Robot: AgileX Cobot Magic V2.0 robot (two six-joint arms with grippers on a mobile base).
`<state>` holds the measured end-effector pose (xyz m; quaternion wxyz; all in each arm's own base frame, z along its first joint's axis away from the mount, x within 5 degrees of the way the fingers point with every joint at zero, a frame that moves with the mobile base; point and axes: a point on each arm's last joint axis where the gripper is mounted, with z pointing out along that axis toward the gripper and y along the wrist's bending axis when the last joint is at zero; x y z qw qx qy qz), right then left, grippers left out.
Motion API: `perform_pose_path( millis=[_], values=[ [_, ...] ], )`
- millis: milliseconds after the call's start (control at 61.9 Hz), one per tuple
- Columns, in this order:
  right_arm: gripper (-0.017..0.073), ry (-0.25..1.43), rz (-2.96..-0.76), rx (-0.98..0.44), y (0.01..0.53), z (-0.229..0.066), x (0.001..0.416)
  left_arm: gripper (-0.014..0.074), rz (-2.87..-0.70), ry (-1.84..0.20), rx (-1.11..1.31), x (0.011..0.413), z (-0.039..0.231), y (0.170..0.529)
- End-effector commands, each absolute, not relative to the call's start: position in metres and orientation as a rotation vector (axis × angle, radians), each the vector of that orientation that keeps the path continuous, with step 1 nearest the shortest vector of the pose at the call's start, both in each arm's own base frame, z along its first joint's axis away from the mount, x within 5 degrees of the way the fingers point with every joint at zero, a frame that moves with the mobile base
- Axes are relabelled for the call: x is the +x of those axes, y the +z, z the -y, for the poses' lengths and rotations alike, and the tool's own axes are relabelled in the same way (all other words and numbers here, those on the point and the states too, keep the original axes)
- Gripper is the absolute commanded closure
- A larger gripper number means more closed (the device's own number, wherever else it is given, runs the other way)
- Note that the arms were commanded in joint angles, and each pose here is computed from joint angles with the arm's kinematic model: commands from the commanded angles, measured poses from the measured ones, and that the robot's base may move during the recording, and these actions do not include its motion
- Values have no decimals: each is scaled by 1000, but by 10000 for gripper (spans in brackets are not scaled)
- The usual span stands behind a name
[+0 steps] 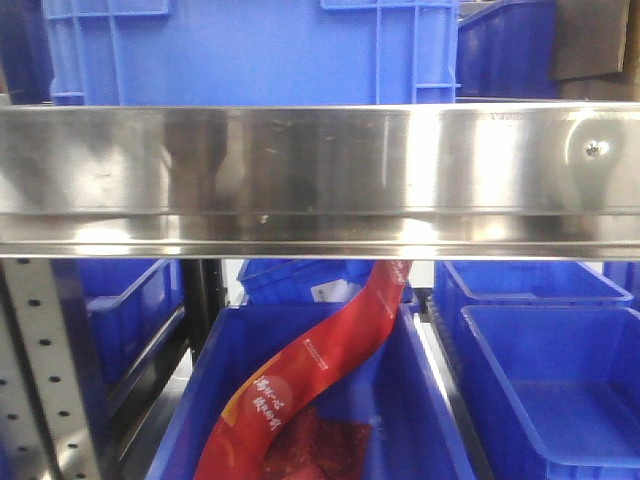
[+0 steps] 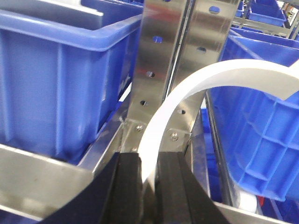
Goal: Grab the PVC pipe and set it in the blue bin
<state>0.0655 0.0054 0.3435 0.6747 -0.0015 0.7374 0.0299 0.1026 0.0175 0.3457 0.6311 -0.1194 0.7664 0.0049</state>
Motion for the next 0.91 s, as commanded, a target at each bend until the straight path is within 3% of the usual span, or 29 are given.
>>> perform_pose_path(
  millis=[0,889],
  values=[
    [721,51,-1637,-2,345,-4,65,704,-1720,2,-282,101,-17,349],
    [721,51,-1637,-2,345,-4,65,704,-1720,2,-282,101,-17,349]
  ],
)
